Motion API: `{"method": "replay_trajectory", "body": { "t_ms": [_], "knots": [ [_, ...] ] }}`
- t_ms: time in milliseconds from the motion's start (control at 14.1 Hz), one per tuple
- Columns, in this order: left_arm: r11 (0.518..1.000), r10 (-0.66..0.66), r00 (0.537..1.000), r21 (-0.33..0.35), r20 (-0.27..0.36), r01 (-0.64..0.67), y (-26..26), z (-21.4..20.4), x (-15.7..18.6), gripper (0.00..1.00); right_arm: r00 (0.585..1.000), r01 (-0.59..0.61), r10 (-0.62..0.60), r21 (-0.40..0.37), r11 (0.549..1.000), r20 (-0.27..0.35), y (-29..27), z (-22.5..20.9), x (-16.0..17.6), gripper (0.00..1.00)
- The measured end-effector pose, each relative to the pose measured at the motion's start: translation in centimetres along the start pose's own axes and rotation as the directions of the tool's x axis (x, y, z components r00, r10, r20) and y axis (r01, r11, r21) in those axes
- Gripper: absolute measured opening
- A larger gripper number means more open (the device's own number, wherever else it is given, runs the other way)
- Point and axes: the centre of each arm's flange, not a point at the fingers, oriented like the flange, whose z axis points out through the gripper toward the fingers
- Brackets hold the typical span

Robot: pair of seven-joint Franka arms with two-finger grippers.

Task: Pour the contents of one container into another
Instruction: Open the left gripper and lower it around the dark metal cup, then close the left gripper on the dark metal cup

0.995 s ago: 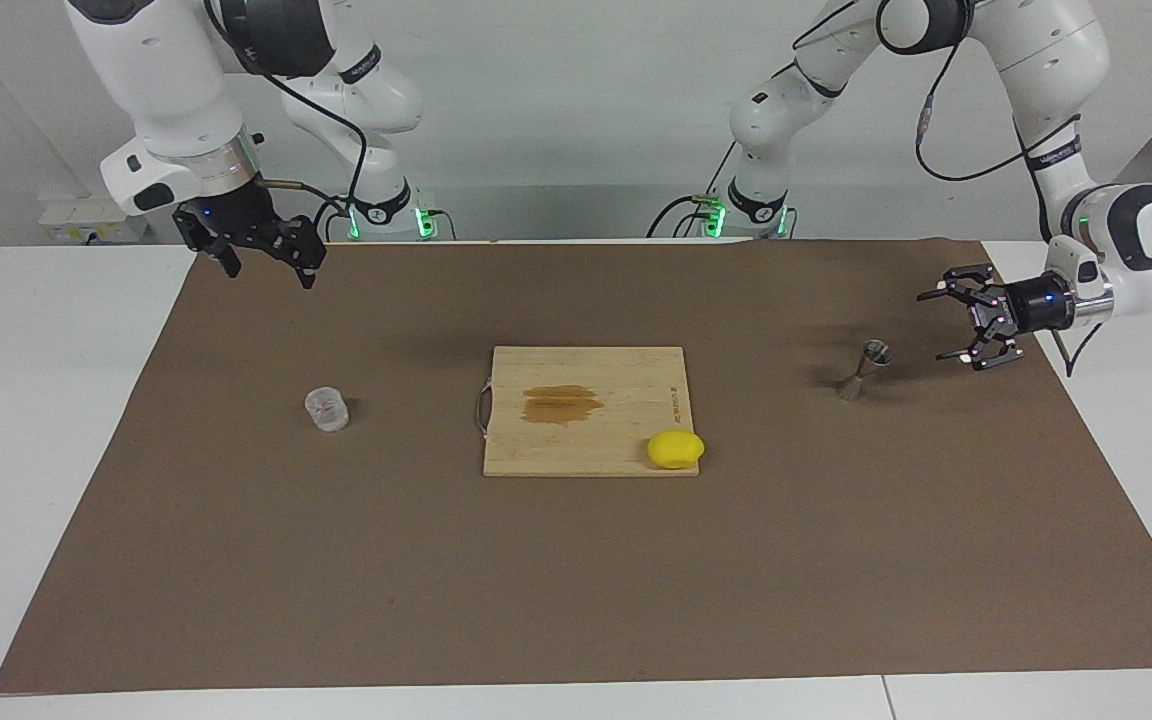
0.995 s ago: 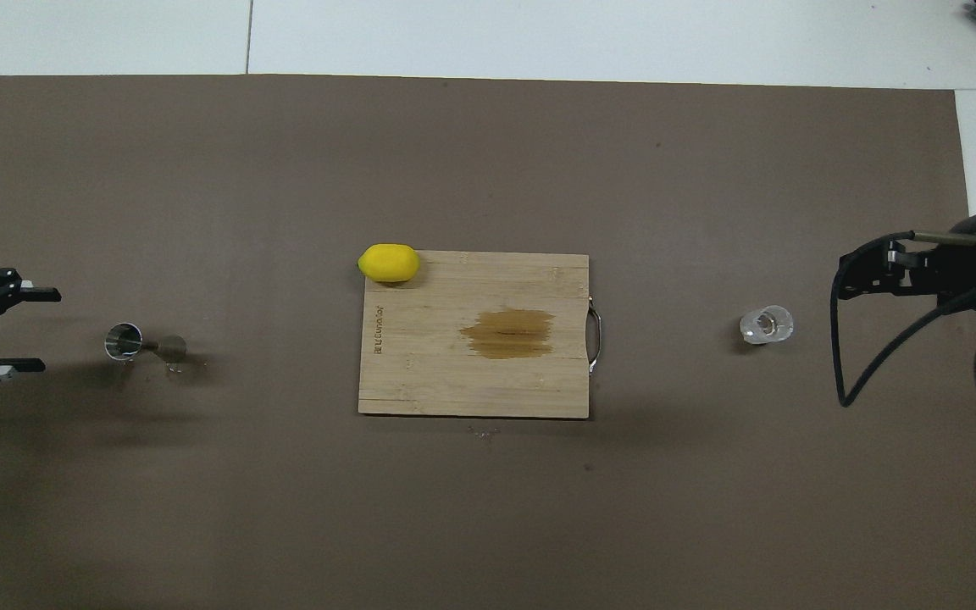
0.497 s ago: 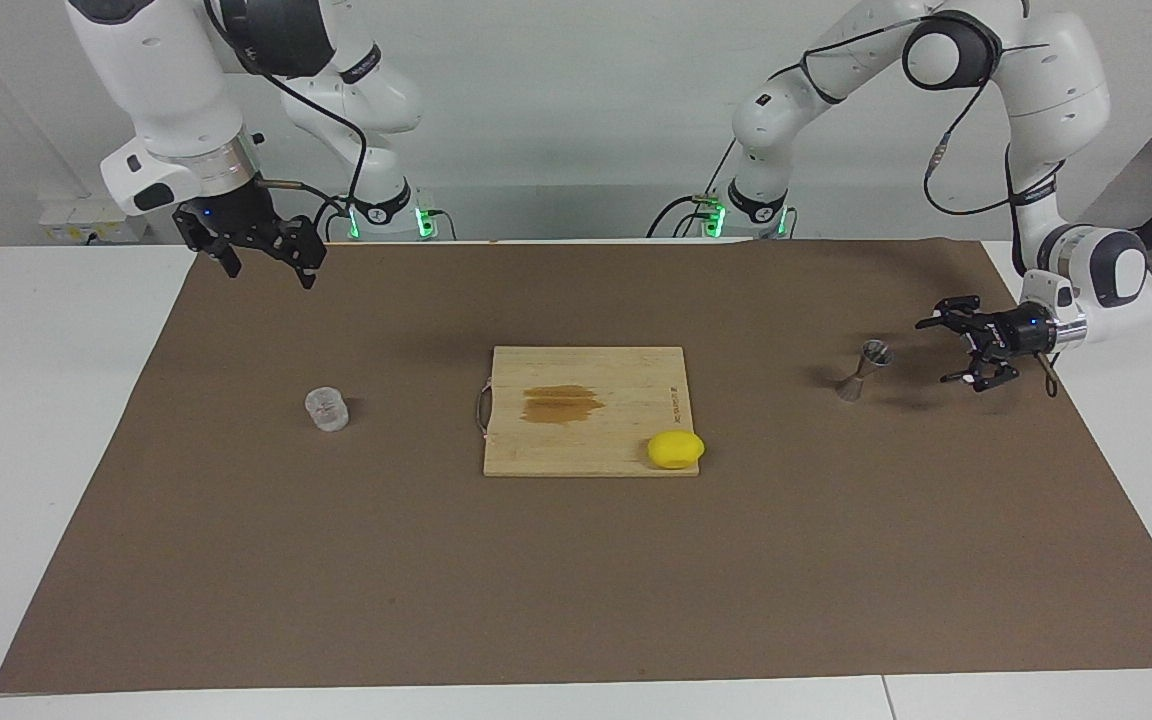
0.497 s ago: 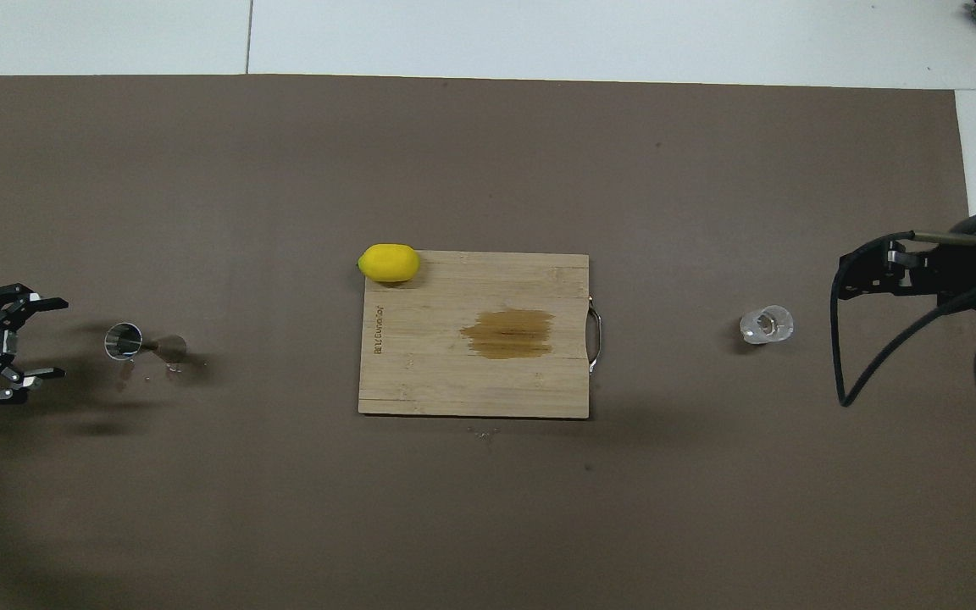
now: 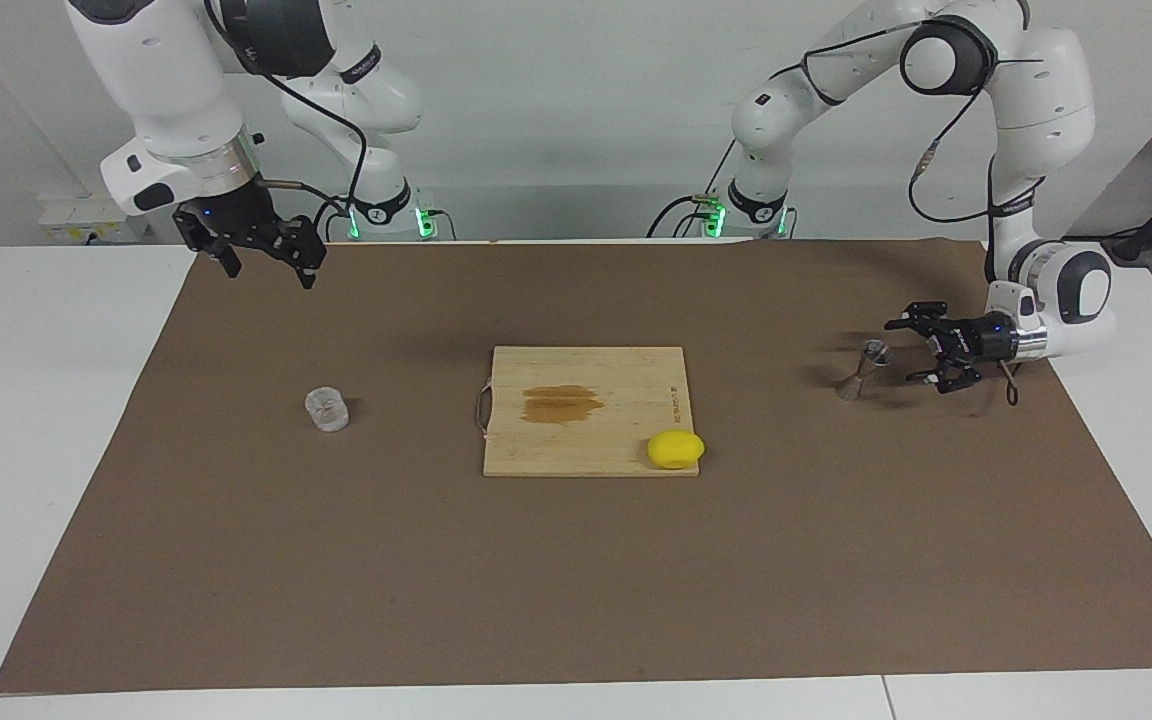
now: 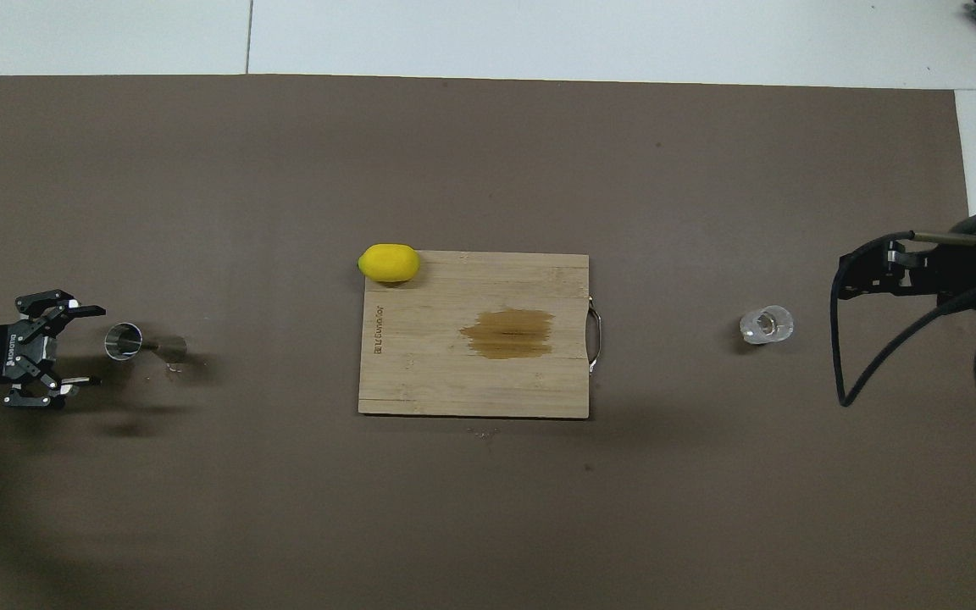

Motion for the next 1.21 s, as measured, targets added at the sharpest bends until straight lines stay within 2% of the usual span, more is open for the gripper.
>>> {"method": "replay_trajectory", "body": {
  "t_ms": [497,1208],
  "knots": [
    [0.998,0.047,0.999,-0.048,-0.011,-0.048,-0.6,2.1,0.4,1.0,1.0,0.0,0.0,0.0,1.0,0.0,0.0,0.0,0.0,1.0],
    [0.998,0.058,0.998,-0.023,-0.021,-0.059,-0.5,2.0,0.1,1.0,1.0,0.0,0.0,0.0,1.0,0.0,0.0,0.0,0.0,1.0]
  ]
}}
